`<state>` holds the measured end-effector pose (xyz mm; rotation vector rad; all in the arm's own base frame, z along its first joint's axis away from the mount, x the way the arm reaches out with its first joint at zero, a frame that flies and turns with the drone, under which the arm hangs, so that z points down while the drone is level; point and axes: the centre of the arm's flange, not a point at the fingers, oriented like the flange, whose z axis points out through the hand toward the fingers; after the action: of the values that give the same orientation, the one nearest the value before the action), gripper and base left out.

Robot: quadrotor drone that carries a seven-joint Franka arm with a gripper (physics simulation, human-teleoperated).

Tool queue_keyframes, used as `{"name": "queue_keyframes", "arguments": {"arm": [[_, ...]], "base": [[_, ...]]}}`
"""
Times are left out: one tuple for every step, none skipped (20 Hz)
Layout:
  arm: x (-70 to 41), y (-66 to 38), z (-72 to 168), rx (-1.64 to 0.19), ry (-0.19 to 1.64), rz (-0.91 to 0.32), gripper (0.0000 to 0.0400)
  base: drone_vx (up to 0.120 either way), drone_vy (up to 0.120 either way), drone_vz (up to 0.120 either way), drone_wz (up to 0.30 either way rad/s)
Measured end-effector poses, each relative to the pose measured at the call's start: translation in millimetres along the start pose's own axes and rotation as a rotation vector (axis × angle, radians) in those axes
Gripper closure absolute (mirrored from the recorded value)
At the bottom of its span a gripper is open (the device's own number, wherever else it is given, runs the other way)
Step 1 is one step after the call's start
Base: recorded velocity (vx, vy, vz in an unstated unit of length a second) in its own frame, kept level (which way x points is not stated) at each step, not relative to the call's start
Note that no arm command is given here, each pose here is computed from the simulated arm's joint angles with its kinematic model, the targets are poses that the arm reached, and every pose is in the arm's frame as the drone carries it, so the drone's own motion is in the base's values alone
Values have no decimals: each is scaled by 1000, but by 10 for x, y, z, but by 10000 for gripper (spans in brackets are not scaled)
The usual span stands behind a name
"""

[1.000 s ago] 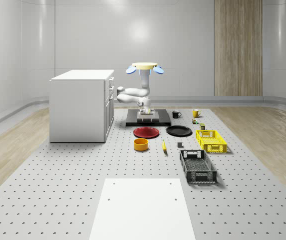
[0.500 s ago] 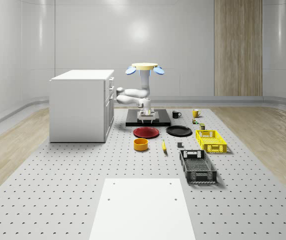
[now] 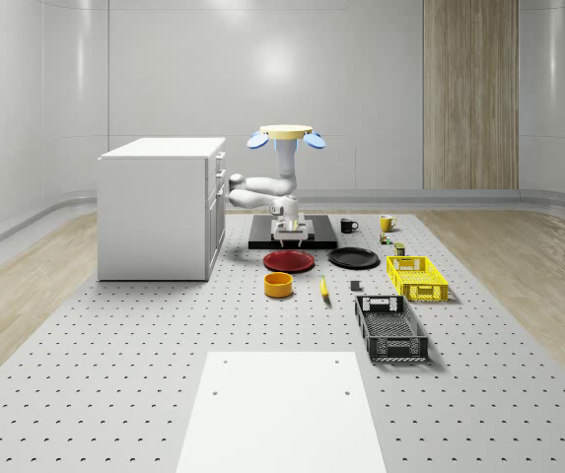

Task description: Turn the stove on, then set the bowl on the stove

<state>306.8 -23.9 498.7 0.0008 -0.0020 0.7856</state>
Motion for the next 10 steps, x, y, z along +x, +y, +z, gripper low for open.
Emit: {"name": "queue_keyframes", "arguments": {"arm": [[0,0,0,0,0,0,0],[0,0,0,0,0,0,0],[0,0,0,0,0,0,0],[0,0,0,0,0,0,0],[0,0,0,0,0,0,0],[0,0,0,0,0,0,0],[0,0,0,0,0,0,0],[0,0,0,0,0,0,0],[0,0,0,0,0,0,0],[0,0,0,0,0,0,0]], "base": [[120,0,0,0],[120,0,0,0],[120,0,0,0],[120,0,0,0],[120,0,0,0],[120,0,0,0],[120,0,0,0],[120,0,0,0],[120,0,0,0],[120,0,0,0]]}}
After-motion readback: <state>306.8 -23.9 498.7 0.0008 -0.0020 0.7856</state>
